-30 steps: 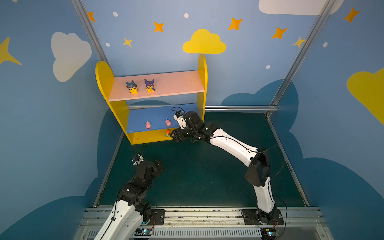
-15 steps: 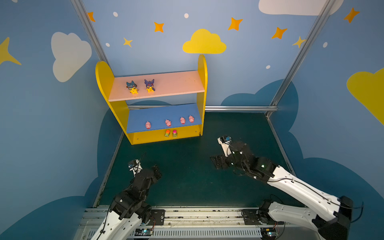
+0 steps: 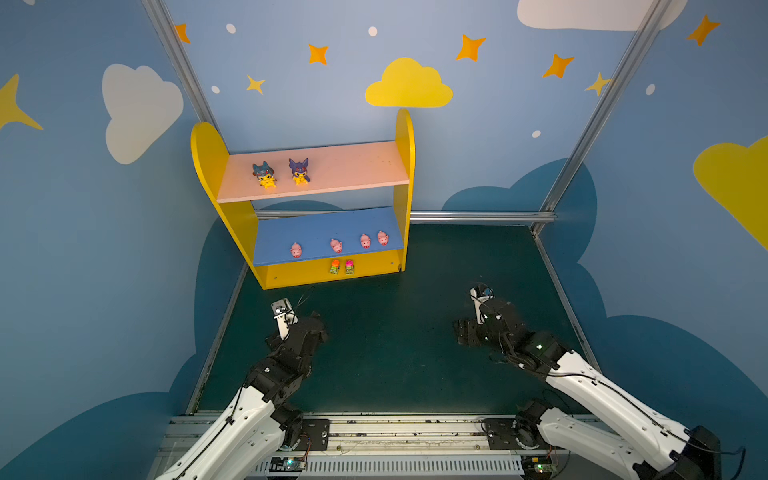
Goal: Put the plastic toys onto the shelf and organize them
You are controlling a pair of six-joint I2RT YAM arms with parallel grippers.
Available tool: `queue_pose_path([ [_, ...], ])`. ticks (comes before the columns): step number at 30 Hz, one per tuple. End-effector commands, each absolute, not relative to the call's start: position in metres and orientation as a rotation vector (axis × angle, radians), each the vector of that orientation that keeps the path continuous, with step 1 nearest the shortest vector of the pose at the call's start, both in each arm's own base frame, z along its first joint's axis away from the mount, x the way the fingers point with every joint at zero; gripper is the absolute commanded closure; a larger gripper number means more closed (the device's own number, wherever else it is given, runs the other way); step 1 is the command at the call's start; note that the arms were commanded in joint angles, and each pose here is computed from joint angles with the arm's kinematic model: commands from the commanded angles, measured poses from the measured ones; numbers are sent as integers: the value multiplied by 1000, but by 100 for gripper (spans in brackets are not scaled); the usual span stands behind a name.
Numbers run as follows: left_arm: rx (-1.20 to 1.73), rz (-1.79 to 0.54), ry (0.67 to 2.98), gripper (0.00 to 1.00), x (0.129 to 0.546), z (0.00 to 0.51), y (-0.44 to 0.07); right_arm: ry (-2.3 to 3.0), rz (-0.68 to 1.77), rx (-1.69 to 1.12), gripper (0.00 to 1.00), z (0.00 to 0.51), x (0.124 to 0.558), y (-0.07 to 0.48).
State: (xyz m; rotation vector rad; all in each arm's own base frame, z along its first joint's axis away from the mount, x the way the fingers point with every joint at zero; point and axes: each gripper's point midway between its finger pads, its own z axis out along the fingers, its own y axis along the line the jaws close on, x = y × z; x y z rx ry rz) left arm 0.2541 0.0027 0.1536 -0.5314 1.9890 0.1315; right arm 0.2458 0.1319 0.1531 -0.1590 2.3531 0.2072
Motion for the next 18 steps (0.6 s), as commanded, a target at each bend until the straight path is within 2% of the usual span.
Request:
queue_pose_path([
  [1,-506,132,1898,0,276,159,11,2334,53,-68,14,149,259,102],
  [10,-545,190,1866,0,312,144,46,2292,-81,-88,13,123,288,70],
  [15,-488,197,1916,0,339,123,46,2117,-125,-126,13,142,307,60],
  [18,-460,196,1919,0,353,113,44,1980,-71,-129,13,147,317,52],
])
